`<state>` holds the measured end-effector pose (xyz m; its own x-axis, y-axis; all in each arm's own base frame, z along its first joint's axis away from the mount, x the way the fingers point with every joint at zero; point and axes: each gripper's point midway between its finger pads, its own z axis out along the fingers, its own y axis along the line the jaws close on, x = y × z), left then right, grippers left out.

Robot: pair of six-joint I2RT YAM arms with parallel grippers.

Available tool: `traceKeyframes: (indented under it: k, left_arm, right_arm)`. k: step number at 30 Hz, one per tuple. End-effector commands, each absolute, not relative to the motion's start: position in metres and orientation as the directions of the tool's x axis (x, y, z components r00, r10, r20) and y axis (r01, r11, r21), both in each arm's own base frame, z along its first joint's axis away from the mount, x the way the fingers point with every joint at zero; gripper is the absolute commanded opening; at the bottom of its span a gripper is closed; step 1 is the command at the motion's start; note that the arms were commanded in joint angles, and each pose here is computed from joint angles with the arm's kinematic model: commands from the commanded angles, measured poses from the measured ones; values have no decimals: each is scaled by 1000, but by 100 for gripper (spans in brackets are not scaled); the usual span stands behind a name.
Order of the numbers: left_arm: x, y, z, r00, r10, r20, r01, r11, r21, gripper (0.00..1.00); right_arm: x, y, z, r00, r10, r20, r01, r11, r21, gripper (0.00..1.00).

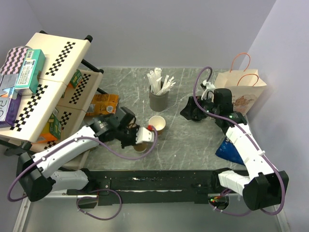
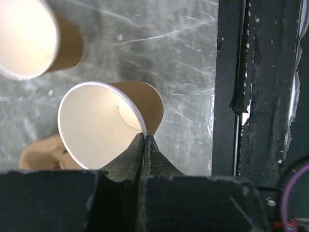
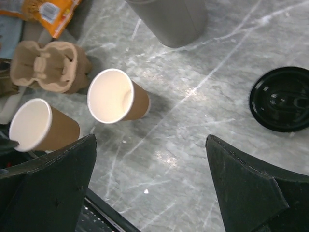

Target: Pack the takeout coffee

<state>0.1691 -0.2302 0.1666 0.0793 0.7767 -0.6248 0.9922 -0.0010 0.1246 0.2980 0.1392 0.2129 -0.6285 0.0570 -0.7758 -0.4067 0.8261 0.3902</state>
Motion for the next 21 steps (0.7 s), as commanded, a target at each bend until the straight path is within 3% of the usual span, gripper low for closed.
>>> traceKeyframes:
  k: [1,8,12,21]
  left_arm:
    - [176,-260,168,260,708,-656,953,-81,291,1]
    - [165,-277,143,228,713,-663,965,-76,250,1]
    - [156,-276,137,205,731,-651,976,-104,191,14]
    - [148,-278,151,187,723,-665,982,-116,150,29]
  right_arm:
    - [300,123,225,-582,43,-812,-387,864,323,100]
    - [292,112,215,-589,33,-808,-368,879,304,100]
    - [287,109,210,-589,31,-807,-362,883,299,100]
    - [292,105,219,-575,35,-817,-358,888,290,100]
